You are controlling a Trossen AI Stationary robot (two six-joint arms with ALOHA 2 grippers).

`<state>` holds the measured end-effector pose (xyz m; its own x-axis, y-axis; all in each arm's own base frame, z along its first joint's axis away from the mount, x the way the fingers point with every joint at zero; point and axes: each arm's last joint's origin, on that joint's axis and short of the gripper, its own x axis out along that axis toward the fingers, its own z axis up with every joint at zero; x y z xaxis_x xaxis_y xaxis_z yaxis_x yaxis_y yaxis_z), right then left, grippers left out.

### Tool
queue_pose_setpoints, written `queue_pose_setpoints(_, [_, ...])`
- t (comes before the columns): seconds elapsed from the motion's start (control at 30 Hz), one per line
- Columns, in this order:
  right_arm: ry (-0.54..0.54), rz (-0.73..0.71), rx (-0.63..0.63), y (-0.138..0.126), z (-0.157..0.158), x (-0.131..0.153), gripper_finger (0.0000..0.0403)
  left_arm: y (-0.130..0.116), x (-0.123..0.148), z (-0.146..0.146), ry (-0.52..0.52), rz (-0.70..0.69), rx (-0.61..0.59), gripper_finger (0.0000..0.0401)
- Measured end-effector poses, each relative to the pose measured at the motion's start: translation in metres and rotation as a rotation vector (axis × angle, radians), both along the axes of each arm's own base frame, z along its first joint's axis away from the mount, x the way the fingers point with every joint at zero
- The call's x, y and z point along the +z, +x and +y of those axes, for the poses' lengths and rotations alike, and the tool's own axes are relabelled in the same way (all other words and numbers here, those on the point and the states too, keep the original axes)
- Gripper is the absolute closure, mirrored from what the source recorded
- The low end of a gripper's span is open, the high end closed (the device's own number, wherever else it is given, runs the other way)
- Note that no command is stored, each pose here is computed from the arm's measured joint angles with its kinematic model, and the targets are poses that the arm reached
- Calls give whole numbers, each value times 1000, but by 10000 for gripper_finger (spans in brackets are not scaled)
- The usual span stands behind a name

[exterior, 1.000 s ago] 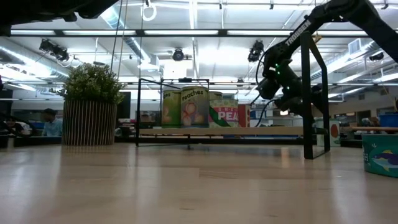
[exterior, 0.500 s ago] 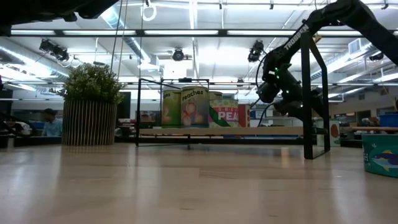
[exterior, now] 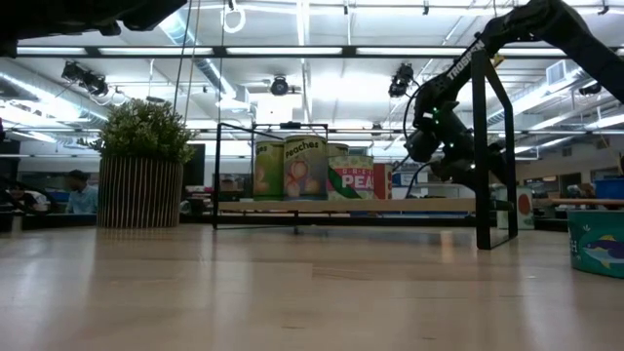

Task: Pick and place cans onto a shelf
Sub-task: Put the canned mixed vegetables on the shelf

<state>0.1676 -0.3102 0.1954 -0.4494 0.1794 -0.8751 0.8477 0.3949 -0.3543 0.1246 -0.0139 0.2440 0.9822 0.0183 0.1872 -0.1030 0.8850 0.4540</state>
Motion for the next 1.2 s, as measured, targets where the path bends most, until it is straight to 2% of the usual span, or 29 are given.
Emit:
queue_pose_setpoints(0.27, [7,48,-6,7,8,1,31,0,0,0,0,0,0,3])
queue_pose_setpoints(0.43, [22,17,-17,15,13,1,31,0,0,0,-1,0,0,3])
queue_pose_setpoints(0.6, [85,-67,-21,25,20,1,31,0,0,0,-2,0,0,3])
queue_pose_setpoints(0.77, [16,-77,27,36,19,15,31,0,0,0,-1,0,0,3])
queue_pose_setpoints(0.9, [-54,-125,46,40,18,38,31,0,0,0,-1,0,0,3])
queue_pose_setpoints(1.07, [-130,-131,64,33,20,59,31,0,0,0,-1,1,0,3])
queue_pose_setpoints(1.2, [-163,-59,39,22,21,57,31,0,0,0,-3,1,-1,3])
